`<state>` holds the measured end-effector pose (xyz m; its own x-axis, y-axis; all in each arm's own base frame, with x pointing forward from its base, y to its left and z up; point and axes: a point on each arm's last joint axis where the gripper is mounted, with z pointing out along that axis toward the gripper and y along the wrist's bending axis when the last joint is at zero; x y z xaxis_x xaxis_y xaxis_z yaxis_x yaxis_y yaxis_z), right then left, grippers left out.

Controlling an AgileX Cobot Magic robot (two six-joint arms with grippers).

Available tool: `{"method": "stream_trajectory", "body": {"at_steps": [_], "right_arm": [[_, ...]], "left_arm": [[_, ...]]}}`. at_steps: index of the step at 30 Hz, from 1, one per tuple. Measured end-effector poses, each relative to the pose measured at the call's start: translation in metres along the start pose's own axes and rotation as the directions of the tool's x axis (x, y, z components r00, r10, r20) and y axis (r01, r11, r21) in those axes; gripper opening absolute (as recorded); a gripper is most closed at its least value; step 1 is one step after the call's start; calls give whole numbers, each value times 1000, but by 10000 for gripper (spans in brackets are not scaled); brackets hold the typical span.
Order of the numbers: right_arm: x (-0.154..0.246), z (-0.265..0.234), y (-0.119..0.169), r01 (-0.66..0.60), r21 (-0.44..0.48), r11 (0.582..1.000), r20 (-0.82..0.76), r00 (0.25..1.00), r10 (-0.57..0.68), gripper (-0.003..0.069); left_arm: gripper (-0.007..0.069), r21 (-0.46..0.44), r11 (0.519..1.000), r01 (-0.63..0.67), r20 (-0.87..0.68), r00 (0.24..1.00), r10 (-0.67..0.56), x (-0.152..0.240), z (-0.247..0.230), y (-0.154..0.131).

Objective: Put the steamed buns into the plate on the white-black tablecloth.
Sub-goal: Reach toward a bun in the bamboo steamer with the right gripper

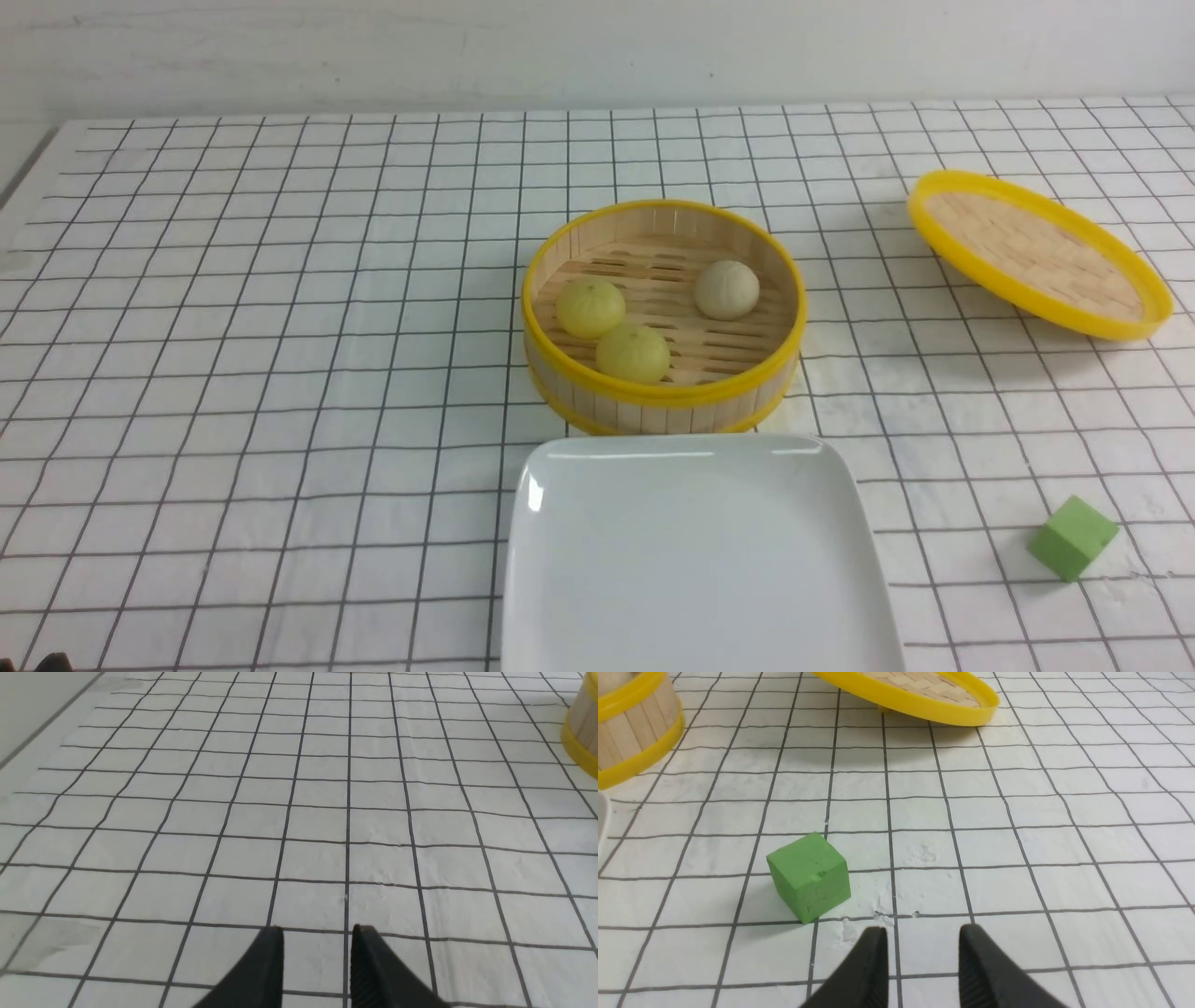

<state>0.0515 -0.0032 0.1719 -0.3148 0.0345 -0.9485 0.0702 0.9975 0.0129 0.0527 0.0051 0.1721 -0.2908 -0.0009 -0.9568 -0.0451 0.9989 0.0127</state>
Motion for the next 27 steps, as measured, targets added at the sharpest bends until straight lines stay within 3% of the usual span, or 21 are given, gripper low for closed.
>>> {"method": "stream_trajectory", "body": {"at_steps": [9, 11, 12, 13, 14, 15, 18, 19, 21, 27], "right_arm": [[0, 0, 0, -7, -3, 1000, 2, 1000, 7, 240], [0, 0, 3, -130, -37, 991, 5, 991, 131, 240], [-1, 0, 6, -232, -64, 971, -2, 973, 232, 240], [-1, 0, 7, -267, -75, 961, -5, 963, 268, 240], [-1, 0, 9, -377, -104, 920, -18, 926, 378, 240], [-2, 0, 13, -520, -137, 843, -42, 853, 520, 240], [-4, -1, 18, -700, -184, 691, -90, 711, 697, 240], [-5, -1, 19, -733, -195, 652, -100, 676, 730, 240], [-7, -2, 20, -778, -212, 591, -110, 620, 777, 240], [-13, -2, 19, -832, -250, 495, -90, 529, 844, 238]], "left_arm": [[240, 3, 1000, 22, -1, 1000, -22, 0, 0, 0], [240, 39, 977, 211, -10, 977, -211, 0, 0, -4], [240, 66, 930, 363, -29, 932, -362, 0, 0, -7], [240, 66, 930, 363, -29, 932, -362, 0, 0, -7], [240, 88, 863, 497, -52, 868, -495, 0, -1, -9], [240, 111, 735, 669, -96, 743, -662, 0, -1, -13], [240, 113, 487, 866, -169, 500, -849, -1, -2, -18], [240, 109, 439, 892, -183, 452, -873, -1, -2, -19], [240, 102, 359, 928, -205, 373, -905, -1, -2, -21], [211, 152, 315, 937, -169, 339, -925, -9, -3, -19]]}}
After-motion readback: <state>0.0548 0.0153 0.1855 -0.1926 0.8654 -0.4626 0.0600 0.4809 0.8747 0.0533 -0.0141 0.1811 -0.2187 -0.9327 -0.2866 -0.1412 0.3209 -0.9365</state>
